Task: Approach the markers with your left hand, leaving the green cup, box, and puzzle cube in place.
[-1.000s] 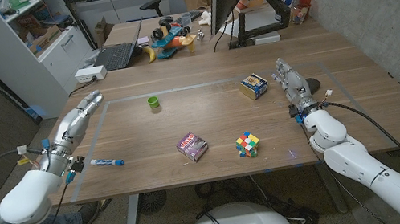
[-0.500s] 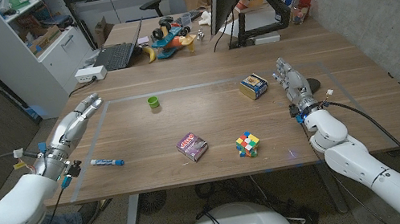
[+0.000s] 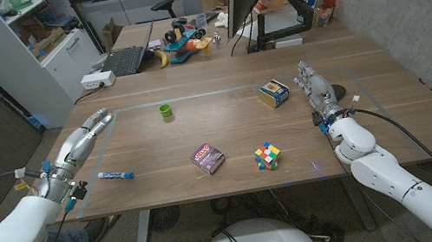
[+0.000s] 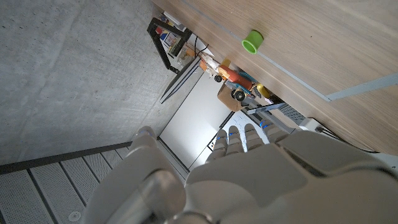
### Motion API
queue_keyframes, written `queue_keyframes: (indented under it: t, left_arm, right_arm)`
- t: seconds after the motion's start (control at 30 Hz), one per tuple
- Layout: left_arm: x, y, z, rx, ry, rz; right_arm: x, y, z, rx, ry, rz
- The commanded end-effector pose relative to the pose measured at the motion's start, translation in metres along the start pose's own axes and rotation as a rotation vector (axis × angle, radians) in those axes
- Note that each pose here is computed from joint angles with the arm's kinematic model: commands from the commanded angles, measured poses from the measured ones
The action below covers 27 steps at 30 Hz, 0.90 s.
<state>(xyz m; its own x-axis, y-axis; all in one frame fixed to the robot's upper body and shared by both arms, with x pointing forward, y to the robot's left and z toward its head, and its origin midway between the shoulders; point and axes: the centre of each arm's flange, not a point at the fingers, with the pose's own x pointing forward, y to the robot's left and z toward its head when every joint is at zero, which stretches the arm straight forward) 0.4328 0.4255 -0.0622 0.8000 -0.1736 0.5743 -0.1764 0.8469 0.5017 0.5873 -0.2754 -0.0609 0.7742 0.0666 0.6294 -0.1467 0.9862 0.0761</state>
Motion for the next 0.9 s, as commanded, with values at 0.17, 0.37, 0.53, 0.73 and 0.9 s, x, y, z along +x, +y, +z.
queue_keyframes:
  t: [0.17, 0.37, 0.53, 0.73, 0.9]
  left_arm:
    - [-0.018, 0.009, -0.001, 0.029, 0.012, 0.025]
    - [-0.020, 0.013, -0.003, 0.051, 0.024, 0.030]
    - [-0.020, 0.016, -0.005, 0.073, 0.033, 0.037]
    - [-0.019, 0.021, -0.005, 0.135, 0.042, 0.045]
    - [-0.018, 0.022, -0.003, 0.198, 0.048, 0.044]
  right_arm:
    - [-0.001, 0.001, -0.003, -0.004, 0.007, -0.004]
    - [-0.001, 0.002, -0.005, -0.003, 0.010, -0.005]
    - [-0.001, 0.002, -0.006, -0.003, 0.012, -0.006]
    - [-0.002, 0.001, -0.006, -0.007, 0.014, -0.009]
    - [-0.002, 0.000, -0.005, -0.009, 0.013, -0.013]
